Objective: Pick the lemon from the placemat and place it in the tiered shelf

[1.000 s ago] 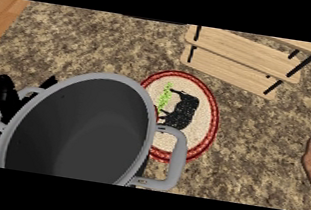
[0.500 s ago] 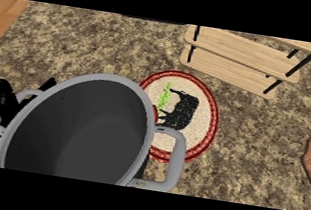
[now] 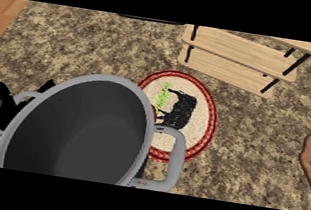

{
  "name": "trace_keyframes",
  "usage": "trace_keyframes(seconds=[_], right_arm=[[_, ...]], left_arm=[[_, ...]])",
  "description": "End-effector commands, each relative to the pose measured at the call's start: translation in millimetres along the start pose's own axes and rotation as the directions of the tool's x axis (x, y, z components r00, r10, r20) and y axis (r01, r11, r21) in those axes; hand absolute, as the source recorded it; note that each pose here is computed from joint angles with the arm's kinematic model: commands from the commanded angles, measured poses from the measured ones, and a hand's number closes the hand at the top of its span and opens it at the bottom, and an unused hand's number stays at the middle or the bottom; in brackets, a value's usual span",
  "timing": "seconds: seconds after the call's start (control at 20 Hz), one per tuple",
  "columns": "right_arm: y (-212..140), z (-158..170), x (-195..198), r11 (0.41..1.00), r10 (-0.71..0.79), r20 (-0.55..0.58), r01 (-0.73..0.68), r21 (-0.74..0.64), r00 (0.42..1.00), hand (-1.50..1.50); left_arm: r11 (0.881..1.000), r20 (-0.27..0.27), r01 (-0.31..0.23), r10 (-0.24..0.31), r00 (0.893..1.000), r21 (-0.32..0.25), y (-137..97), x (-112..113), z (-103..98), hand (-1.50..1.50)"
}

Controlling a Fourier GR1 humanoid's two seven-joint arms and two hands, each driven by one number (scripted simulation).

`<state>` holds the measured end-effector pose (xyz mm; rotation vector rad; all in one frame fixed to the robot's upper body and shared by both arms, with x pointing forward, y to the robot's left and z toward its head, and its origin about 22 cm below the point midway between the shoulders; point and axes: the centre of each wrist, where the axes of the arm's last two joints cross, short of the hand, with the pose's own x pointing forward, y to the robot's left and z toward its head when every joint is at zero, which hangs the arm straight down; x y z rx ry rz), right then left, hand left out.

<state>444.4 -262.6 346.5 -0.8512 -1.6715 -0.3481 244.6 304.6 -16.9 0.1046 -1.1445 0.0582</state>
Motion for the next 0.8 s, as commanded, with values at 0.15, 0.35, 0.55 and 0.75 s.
trace_keyframes(seconds=[0.15,0.35,0.55,0.75], right_arm=[[-63,-24,-12,0.970,-0.076,-0.062,0.060,-0.234,0.995,-1.50],[-108,-29,-3,0.957,-0.145,-0.081,0.119,-0.263,0.986,-1.50],[-166,-31,-32,0.975,-0.106,-0.074,0.089,-0.206,0.992,-1.50],[-196,-11,-44,0.978,-0.110,-0.070,0.095,-0.187,0.991,-1.50]], left_arm=[[1.000,-0.043,0.002,-0.003,0.999,-0.019,0,-11,2,0.00],[1.000,-0.058,0.009,-0.009,0.998,-0.002,3,-9,1,0.00],[1.000,-0.033,0.009,-0.008,0.999,0.004,-12,-22,0,0.00],[1.000,-0.029,0.004,-0.005,1.000,-0.010,12,-1,15,0.00]])
